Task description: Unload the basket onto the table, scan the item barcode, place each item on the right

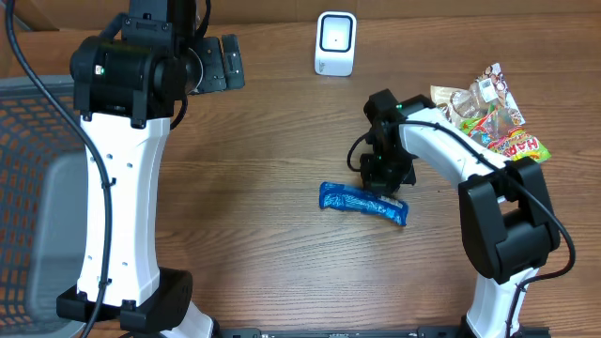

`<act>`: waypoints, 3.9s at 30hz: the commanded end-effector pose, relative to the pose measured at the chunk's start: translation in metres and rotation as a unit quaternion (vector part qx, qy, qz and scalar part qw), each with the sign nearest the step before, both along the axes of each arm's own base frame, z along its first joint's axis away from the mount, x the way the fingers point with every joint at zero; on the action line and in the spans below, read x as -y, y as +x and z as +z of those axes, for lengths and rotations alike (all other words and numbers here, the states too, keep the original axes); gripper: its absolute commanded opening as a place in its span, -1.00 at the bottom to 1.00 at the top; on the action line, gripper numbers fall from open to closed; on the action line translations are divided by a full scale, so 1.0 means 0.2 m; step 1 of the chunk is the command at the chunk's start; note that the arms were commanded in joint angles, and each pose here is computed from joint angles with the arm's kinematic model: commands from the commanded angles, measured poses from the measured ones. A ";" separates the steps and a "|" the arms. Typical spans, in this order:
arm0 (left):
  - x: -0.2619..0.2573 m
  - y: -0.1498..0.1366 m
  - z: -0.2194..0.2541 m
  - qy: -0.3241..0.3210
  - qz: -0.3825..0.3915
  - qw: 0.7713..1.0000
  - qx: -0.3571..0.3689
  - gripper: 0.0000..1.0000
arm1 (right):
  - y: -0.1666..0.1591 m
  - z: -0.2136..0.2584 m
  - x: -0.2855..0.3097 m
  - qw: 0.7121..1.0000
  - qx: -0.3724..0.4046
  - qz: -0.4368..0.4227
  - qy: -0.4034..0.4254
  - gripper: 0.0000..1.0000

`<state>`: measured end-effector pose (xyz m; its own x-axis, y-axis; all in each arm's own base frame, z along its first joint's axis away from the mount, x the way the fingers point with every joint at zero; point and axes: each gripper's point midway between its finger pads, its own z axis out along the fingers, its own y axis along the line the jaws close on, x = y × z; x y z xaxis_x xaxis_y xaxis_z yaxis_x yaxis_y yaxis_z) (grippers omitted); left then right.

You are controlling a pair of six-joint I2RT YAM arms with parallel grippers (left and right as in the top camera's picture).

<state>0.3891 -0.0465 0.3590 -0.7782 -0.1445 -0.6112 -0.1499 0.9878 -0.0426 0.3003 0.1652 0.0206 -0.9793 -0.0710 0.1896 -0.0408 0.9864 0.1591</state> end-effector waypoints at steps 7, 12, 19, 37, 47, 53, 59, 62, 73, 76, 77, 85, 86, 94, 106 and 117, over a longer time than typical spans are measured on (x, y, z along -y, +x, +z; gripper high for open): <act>-0.01 0.01 0.00 0.011 -0.004 1.000 0.001 1.00 | -0.05 -0.09 0.00 1.000 0.013 0.013 0.005 -0.92; -0.01 0.01 0.00 0.011 -0.004 1.000 0.001 1.00 | -0.01 0.03 -0.06 0.997 0.030 0.051 0.050 -0.81; -0.01 0.01 0.00 0.011 -0.004 1.000 0.001 0.99 | -0.10 0.20 -0.20 0.981 0.026 0.133 0.138 -0.17; -0.01 0.01 0.00 0.011 -0.004 1.000 0.001 1.00 | -0.19 0.04 -0.31 0.981 0.054 0.172 0.069 -0.34; -0.01 0.01 0.00 0.011 -0.004 1.000 0.001 1.00 | -0.15 -0.06 -0.26 0.973 0.095 0.207 0.019 -0.38; -0.01 0.01 0.00 0.011 -0.004 1.000 0.001 0.99 | 0.06 -0.05 -0.26 0.954 0.190 0.230 -0.018 -0.37; -0.01 0.01 0.00 0.011 -0.004 1.000 0.001 1.00 | 0.35 0.03 -0.22 0.927 0.309 0.194 -0.084 -0.30; -0.01 0.01 0.00 0.011 -0.004 1.000 0.001 1.00 | 0.50 0.10 -0.20 0.912 0.369 0.142 -0.107 -0.30; -0.01 0.01 0.00 0.011 -0.004 1.000 0.001 1.00 | 0.56 0.25 -0.24 0.930 0.365 0.005 -0.051 0.12; -0.01 0.01 0.00 0.011 -0.004 1.000 0.001 0.99 | 0.46 0.27 -0.19 0.957 0.288 -0.018 -0.017 0.25; -0.01 0.01 0.00 0.011 -0.004 1.000 0.001 1.00 | 0.44 0.27 -0.16 0.963 0.267 -0.024 -0.006 0.25; -0.01 0.01 0.00 0.011 -0.004 1.000 0.001 1.00 | 0.35 0.27 -0.06 0.977 0.165 -0.004 0.133 0.36; -0.01 0.01 0.00 0.011 -0.004 1.000 0.001 0.99 | 0.35 0.26 -0.05 0.976 0.160 0.006 0.146 0.36; -0.01 0.01 0.00 0.011 -0.004 1.000 0.001 1.00 | 0.24 0.11 -0.11 0.961 0.119 0.097 0.230 0.32; -0.01 0.01 0.00 0.011 -0.004 1.000 0.001 1.00 | 0.25 -0.07 -0.17 0.953 0.102 0.104 0.267 0.03; -0.01 0.01 0.00 0.011 -0.004 1.000 0.001 1.00 | 0.21 -0.05 -0.18 0.952 0.081 0.098 0.280 -0.93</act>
<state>0.3891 -0.0465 0.3588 -0.7784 -0.1444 -0.6109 -0.1499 0.9878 -0.0425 0.3468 0.1995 0.0134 -0.9514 -0.2916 -0.0991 -0.2885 0.7310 0.6184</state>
